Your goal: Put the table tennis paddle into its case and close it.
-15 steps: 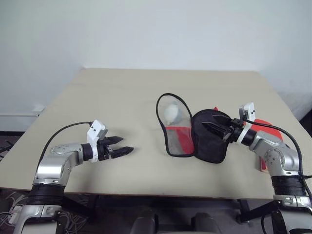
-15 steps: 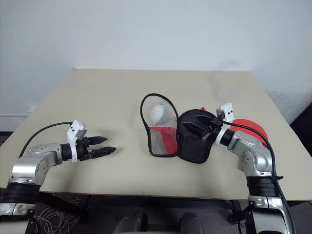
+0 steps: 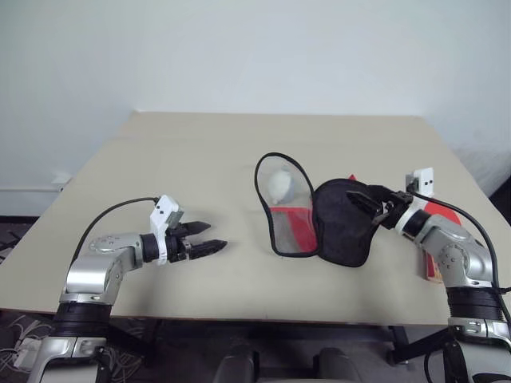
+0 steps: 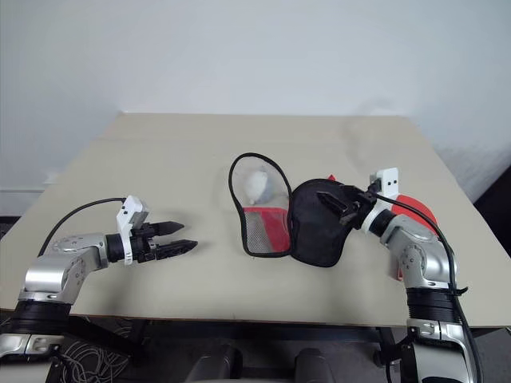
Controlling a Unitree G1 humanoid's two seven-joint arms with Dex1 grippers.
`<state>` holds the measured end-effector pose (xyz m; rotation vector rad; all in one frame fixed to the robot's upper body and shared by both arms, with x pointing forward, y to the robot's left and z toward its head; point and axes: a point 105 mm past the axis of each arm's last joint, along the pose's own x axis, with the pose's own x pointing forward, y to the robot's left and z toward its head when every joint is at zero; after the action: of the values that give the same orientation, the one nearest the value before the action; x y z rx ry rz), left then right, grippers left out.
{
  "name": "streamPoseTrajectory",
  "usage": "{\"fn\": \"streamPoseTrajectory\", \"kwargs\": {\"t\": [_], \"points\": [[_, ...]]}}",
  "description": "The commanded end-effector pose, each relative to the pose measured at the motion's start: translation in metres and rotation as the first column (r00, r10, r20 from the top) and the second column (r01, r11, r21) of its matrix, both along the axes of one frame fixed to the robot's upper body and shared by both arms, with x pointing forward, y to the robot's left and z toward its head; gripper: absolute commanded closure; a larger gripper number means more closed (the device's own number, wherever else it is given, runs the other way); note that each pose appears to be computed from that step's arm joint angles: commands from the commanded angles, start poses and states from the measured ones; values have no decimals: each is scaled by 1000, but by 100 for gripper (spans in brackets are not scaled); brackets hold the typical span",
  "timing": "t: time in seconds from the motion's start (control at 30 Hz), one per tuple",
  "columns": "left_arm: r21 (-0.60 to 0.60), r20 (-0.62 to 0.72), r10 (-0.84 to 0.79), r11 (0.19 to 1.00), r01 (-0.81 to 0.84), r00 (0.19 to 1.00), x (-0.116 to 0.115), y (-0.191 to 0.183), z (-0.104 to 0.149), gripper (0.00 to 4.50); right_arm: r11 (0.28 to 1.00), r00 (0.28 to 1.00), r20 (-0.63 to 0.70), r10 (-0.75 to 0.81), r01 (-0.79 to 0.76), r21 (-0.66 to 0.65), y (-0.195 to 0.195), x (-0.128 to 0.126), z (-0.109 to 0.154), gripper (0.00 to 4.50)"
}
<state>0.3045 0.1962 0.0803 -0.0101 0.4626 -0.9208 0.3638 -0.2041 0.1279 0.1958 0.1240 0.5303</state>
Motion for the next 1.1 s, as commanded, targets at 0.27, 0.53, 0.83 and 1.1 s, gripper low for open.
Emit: {"fn": "streamPoseTrajectory", "kwargs": {"t": [0.27,0.53,0.83,1.1], "points": [[-7,20,-167,986,167,986,1,-37,5,3,967,966,-42,-256,255,-27,-68,-29,20,0],[15,2,-251,968,251,968,6,-55,-2,3,912,903,-128,-410,402,-84,-101,-74,4,0],[18,11,-324,946,324,946,17,-71,-2,3,858,819,-258,-512,504,-101,-113,-100,-27,0],[13,26,-357,934,357,934,20,-78,4,3,832,751,-363,-552,526,-177,-117,-98,-57,0]]}}
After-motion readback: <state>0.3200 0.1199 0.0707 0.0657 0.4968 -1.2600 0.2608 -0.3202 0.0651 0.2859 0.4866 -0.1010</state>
